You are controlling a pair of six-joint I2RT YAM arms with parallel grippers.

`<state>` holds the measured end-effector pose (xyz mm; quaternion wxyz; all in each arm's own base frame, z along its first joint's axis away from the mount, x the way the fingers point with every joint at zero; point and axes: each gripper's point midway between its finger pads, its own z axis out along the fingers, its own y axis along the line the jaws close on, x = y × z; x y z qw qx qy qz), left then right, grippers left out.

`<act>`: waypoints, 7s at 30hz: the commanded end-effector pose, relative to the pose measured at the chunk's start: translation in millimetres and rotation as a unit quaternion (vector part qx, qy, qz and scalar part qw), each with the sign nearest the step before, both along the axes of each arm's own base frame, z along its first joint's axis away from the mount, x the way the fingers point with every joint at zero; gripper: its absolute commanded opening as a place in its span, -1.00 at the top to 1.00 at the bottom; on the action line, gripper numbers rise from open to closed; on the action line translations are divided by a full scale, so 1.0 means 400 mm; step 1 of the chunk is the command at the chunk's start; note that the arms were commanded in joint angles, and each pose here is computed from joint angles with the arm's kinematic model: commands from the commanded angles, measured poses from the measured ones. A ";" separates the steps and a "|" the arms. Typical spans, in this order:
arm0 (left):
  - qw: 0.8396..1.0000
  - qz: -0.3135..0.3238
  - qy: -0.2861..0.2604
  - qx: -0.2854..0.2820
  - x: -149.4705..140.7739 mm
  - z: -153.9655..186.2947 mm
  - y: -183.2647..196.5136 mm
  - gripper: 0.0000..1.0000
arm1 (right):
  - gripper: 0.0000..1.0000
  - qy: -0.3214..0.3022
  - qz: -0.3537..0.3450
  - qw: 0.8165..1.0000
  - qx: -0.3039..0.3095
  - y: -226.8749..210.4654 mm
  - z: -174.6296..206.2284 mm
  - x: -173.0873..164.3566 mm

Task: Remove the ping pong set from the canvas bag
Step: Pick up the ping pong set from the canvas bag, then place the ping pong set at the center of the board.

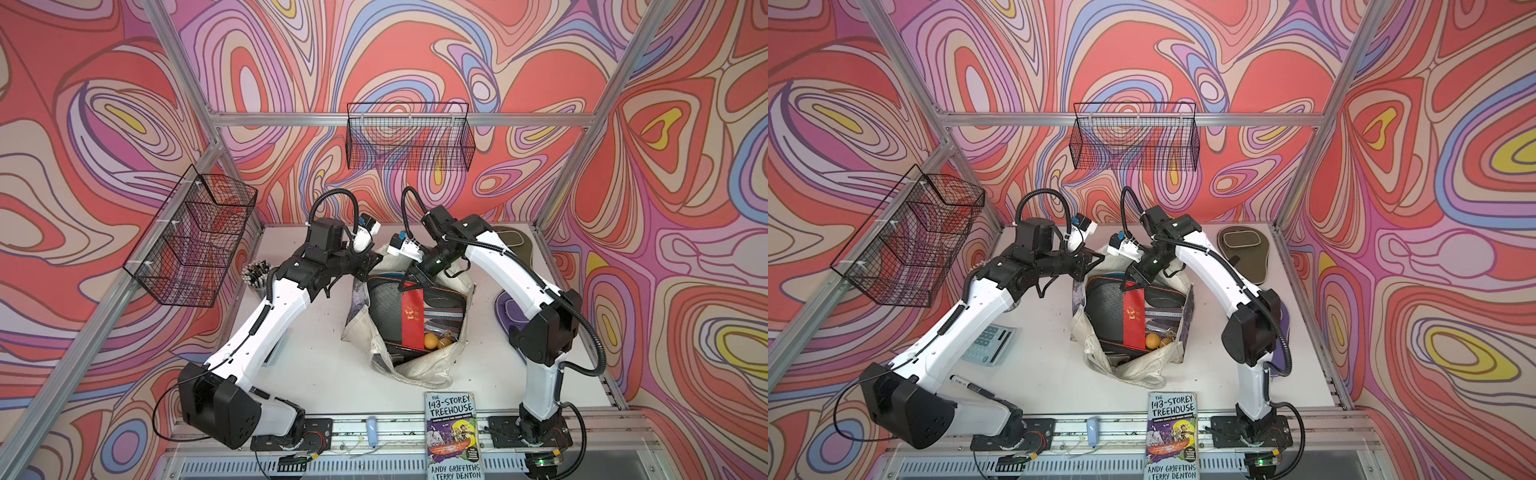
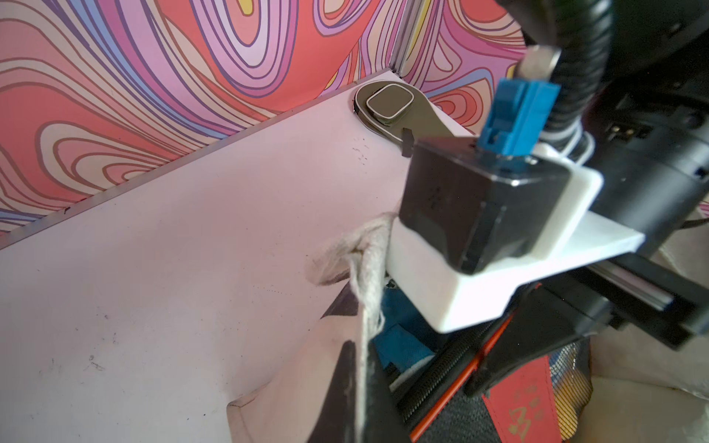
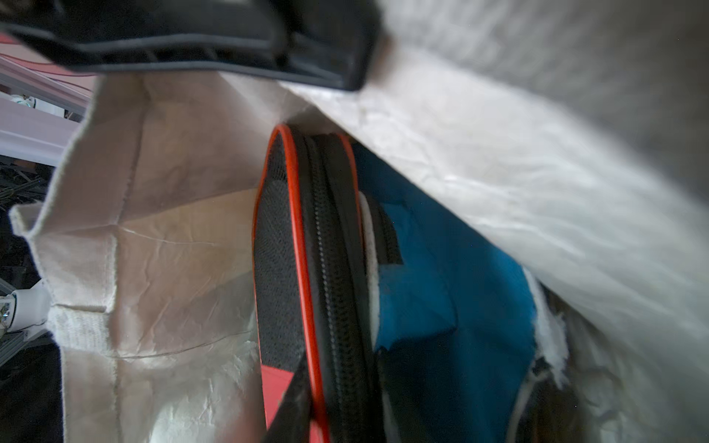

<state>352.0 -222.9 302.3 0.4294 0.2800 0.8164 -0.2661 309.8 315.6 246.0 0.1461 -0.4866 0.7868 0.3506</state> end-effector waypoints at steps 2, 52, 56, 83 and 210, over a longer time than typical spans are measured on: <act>0.996 -0.008 -0.082 -0.026 -0.019 0.131 0.003 1.00 | 1.00 -0.131 -0.033 0.989 0.053 -0.043 0.202 0.042; 0.995 0.057 -0.063 0.044 -0.004 0.092 0.072 1.00 | 1.00 -0.365 -0.196 0.876 0.248 -0.189 0.701 0.078; 0.995 0.061 -0.066 0.048 -0.008 0.096 0.079 1.00 | 1.00 -0.394 -0.232 0.847 0.270 -0.223 0.773 0.077; 0.992 0.071 -0.094 0.048 -0.035 0.127 0.102 1.00 | 1.00 -0.437 -0.503 0.722 0.186 -0.664 0.754 0.308; 0.993 0.050 -0.092 0.049 -0.062 0.123 0.098 1.00 | -0.96 -0.034 -0.576 0.792 0.200 -0.764 -0.218 0.646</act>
